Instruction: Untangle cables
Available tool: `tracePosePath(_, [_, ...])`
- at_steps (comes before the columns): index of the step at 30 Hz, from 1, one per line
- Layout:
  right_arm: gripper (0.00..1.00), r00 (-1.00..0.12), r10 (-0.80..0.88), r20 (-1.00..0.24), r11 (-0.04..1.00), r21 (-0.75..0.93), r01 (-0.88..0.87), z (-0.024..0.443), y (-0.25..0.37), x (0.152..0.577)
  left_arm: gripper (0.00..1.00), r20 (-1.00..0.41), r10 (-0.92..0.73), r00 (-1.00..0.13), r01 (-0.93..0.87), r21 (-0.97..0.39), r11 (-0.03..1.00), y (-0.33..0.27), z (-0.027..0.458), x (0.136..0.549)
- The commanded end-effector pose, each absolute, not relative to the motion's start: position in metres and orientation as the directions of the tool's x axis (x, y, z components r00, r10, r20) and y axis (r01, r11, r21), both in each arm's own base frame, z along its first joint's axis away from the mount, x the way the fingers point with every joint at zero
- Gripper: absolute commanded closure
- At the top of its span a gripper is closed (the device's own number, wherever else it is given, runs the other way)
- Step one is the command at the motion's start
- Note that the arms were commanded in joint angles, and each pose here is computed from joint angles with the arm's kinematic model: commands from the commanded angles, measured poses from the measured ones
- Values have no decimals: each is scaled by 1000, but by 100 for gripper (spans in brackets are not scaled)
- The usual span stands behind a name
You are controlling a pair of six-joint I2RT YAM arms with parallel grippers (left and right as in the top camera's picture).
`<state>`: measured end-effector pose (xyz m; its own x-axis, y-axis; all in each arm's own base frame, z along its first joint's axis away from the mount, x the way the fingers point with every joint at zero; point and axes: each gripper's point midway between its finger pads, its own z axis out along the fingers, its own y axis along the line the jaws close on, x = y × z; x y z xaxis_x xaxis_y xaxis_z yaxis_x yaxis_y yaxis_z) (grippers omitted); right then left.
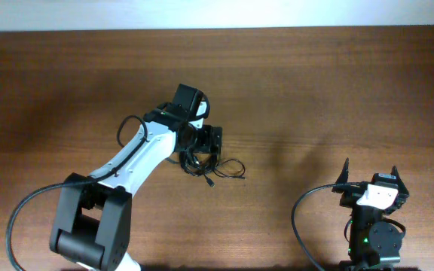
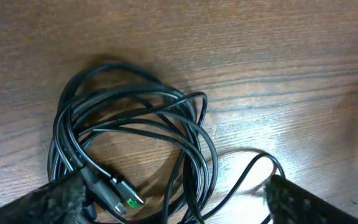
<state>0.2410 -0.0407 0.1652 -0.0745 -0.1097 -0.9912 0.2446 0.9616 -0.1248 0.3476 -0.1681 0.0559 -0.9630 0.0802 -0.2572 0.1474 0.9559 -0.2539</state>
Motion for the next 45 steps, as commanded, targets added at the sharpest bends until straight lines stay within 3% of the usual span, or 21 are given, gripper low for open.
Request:
tracePosePath(1, [1, -79, -111, -991, 960, -127, 250, 163, -41, 241, 22, -222, 91, -971, 146, -244, 959, -165, 46, 339])
tracePosePath(3, [1, -79, -111, -991, 960, -127, 250, 163, -41, 241, 39, -200, 93, -975, 140, -239, 961, -162, 39, 331])
tracePosePath(5, [2, -79, -111, -991, 960, -127, 250, 163, -41, 241, 42, -185, 95, -978, 138, -235, 962, -161, 34, 326])
tracePosePath(8, [1, -79, -111, -991, 960, -127, 250, 163, -41, 241, 35, -169, 96, -981, 133, -223, 966, -157, 28, 321])
tracePosePath(13, [1, -79, -111, -991, 960, -127, 250, 163, -41, 241, 35, -179, 95, -979, 135, -226, 965, -158, 29, 323])
tracePosePath(23, [2, -79, -111, -991, 960, -127, 250, 163, -41, 241, 18, -229, 90, -969, 144, -231, 962, -161, 32, 335])
tracePosePath(24, [1, -79, -111, -991, 960, -127, 250, 163, -41, 241, 11, -228, 90, -970, 144, -231, 962, -161, 31, 334])
tracePosePath(27, [2, -79, -111, -991, 960, -127, 250, 163, -41, 241, 5, -217, 91, -972, 141, -227, 964, -161, 26, 334])
tracePosePath(38, [1, -79, -111, -991, 960, -127, 250, 163, -41, 241, 1, -170, 95, -981, 131, -217, 967, -162, 1, 336])
tracePosePath(45, [1, -79, -111, -991, 960, -127, 250, 163, -41, 241, 1, -331, 67, -941, 157, -254, 954, -169, 64, 368])
